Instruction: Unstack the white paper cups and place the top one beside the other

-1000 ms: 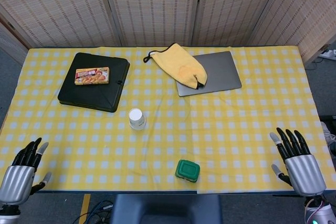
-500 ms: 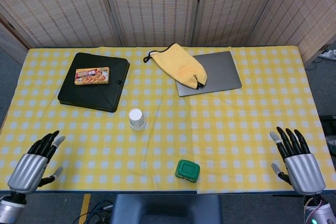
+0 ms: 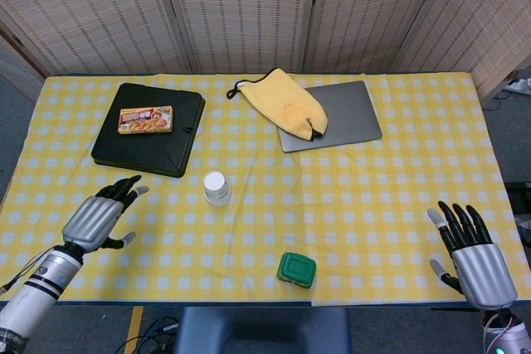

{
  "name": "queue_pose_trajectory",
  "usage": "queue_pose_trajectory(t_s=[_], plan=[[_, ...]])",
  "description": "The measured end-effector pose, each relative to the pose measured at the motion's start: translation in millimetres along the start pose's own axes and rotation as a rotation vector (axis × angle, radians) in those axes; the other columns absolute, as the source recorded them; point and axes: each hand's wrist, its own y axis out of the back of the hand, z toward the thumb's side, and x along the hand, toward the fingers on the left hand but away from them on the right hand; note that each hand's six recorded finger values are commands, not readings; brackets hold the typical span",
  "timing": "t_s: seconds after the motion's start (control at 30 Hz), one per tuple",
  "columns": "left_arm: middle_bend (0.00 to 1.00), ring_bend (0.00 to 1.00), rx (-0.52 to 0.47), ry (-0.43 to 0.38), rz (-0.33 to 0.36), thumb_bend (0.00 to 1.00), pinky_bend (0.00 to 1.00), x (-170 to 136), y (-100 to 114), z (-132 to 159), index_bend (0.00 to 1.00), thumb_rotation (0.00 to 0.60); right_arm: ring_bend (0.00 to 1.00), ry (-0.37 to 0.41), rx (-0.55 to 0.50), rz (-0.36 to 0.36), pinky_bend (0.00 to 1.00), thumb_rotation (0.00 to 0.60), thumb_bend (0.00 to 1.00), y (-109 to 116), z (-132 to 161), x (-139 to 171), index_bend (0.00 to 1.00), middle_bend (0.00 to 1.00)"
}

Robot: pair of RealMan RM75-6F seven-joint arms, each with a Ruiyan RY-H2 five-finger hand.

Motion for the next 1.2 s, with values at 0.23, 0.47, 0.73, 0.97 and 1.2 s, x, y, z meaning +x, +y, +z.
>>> queue_pose_trajectory(t_s=[0.23, 0.47, 0.73, 0.97, 1.2], plan=[[0.0, 0.0, 0.021, -0.024, -0.029, 0.32, 0.18, 42, 14, 27, 0.15, 0.6, 0.0, -0.005, -0.004, 0.011, 0.0, 0.6, 0.22, -1, -2, -2, 0.03, 0.0], [0.0, 0.0, 0.056, -0.057, -0.053, 0.32, 0.18, 80, 25, 60, 0.17, 0.6, 0.0, -0.034, -0.012, 0.027, 0.0, 0.6, 0.22, -2, -10, -5, 0.03, 0.0], [0.0, 0.0, 0.094, -0.072, -0.087, 0.32, 0.18, 112, 26, 86, 0.2, 0.6, 0.0, -0.054, -0.019, 0.02, 0.0, 0.6, 0.22, 0, -13, -6, 0.03, 0.0], [0.0, 0.0, 0.109, -0.089, -0.107, 0.32, 0.18, 131, 23, 104, 0.2, 0.6, 0.0, -0.058, -0.027, 0.03, 0.0, 0.6, 0.22, -1, -16, -8, 0.03, 0.0], [0.0, 0.0, 0.12, -0.099, -0.132, 0.32, 0.18, 147, 16, 121, 0.2, 0.6, 0.0, -0.063, -0.038, 0.029, 0.0, 0.6, 0.22, 2, -20, -9, 0.03, 0.0]])
